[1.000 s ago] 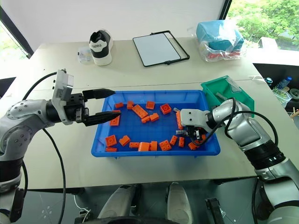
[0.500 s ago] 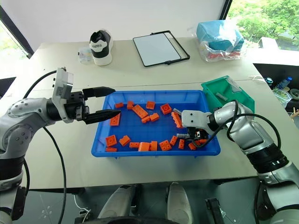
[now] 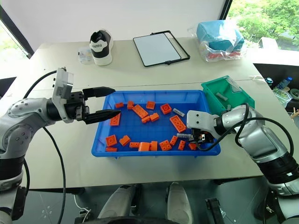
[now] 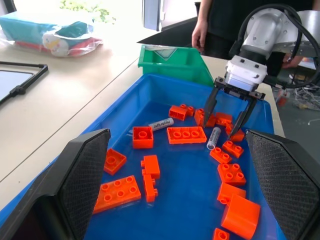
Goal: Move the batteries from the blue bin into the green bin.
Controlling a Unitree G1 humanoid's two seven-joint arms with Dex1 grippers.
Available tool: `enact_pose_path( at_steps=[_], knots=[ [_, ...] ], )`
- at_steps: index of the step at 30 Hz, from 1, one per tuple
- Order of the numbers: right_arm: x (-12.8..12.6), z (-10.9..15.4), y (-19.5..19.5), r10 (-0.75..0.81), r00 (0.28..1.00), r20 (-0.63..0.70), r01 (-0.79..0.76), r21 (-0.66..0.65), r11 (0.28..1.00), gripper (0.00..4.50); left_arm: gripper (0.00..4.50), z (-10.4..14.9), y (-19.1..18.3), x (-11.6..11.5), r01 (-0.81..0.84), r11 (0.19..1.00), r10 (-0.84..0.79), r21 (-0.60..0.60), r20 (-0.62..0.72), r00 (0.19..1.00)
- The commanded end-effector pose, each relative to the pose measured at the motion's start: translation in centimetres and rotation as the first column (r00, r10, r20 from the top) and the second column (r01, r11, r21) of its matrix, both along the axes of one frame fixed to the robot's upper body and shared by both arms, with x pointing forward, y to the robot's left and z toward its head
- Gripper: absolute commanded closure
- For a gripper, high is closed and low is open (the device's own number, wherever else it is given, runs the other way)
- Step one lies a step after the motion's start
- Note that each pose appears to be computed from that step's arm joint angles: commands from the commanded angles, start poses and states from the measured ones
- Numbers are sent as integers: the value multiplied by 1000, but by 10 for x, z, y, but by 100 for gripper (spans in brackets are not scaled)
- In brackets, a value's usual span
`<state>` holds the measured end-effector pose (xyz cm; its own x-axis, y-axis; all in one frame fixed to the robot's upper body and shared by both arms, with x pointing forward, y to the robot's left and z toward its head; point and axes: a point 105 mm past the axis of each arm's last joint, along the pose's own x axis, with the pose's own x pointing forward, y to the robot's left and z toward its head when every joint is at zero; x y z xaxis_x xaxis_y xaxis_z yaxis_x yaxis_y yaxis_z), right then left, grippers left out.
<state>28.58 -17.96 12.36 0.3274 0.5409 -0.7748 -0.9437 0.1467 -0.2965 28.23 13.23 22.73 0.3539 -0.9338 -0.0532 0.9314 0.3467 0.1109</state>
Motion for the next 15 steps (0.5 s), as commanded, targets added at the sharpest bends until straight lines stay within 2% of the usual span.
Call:
enact_pose_path(
  at_steps=[1, 5, 8, 11, 12, 15],
  knots=[
    [4, -1, -1, -11, 1000, 9, 11, 1, 1000, 188, 0, 9, -3, -2, 23, 1000, -23, 4, 47, 999],
    [9, -6, -3, -25, 1000, -6, 25, -1, 1000, 188, 0, 9, -4, -2, 32, 999, -32, 10, 46, 998],
    [9, -8, -2, -18, 999, -31, 18, 0, 1000, 274, 0, 8, -4, -3, 37, 999, -38, 13, 43, 998],
    [4, -9, 1, 2, 997, -73, -1, 9, 1000, 423, 0, 7, -3, -6, 52, 998, -53, 25, 36, 998],
    [2, -9, 2, 9, 997, -82, -8, 11, 1000, 449, 0, 6, -3, -7, 57, 998, -58, 30, 33, 998],
    [-1, -8, 3, 16, 995, -98, -14, 16, 1000, 447, 0, 2, -1, -12, 84, 995, -84, 54, 15, 996]
  ],
)
